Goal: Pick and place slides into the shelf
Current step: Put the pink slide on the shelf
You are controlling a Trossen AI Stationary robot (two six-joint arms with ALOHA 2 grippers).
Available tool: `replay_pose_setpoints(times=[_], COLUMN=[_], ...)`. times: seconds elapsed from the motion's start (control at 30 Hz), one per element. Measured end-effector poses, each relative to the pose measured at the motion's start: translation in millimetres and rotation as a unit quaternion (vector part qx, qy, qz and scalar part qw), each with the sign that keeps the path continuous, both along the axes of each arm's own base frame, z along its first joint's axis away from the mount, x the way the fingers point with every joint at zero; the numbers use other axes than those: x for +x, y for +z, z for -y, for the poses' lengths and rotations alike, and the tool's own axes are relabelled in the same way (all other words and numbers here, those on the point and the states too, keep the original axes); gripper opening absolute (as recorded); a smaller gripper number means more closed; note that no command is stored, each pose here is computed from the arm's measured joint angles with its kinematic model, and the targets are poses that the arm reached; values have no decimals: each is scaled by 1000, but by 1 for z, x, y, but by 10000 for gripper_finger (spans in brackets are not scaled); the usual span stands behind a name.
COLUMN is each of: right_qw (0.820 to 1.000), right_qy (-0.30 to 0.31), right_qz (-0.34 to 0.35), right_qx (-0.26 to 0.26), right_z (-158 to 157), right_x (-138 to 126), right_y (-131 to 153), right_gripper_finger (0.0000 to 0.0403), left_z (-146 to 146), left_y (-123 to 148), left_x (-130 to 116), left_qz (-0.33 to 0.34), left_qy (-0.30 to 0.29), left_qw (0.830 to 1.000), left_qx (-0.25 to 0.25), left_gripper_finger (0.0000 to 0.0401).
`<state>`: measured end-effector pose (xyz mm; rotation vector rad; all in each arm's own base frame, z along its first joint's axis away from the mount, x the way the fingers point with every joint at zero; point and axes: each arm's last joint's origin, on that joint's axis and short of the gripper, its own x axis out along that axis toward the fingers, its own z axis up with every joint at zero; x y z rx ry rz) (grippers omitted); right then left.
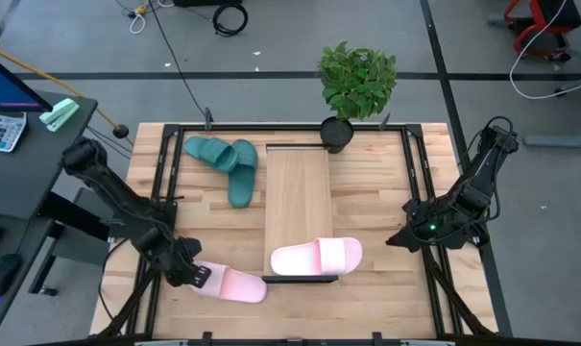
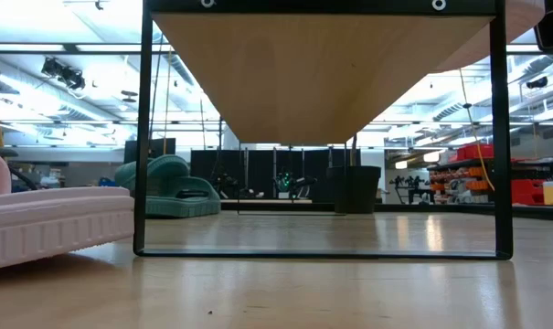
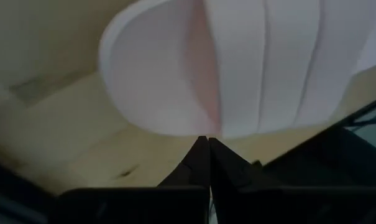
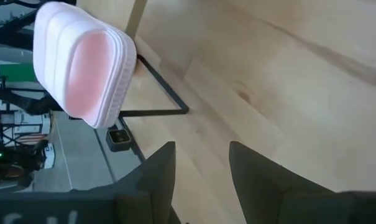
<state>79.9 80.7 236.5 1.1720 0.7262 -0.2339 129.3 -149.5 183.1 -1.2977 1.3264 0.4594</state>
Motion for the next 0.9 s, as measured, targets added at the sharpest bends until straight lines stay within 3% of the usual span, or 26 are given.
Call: replay_pose_setpoints(times=[0.23,0.43,0.67,0.77,0.9], right_qw=[1000,1000,999,999,999], right_qy=[-4,-10,-20,-28,-34], right_qz=[10,16,20,20,19], right_qx=[-14,-18,-26,-26,-24], right_z=[1,1,1,0,-1], right_x=[0,1,2,3,4], right_y=[0,1,0,-1,-1], right_gripper_finger=[158,158,158,158,158], left_z=[-10,-19,-21,-25,-32], left_y=[18,13,25,34,51], left_x=[-9,-28,-30,-27,-22], left_qz=[58,-1,112,195,349], left_qy=[22,47,100,145,232], left_qw=[998,997,987,967,899], left_qx=[1,55,62,78,127], left_gripper_finger=[29,61,65,57,47])
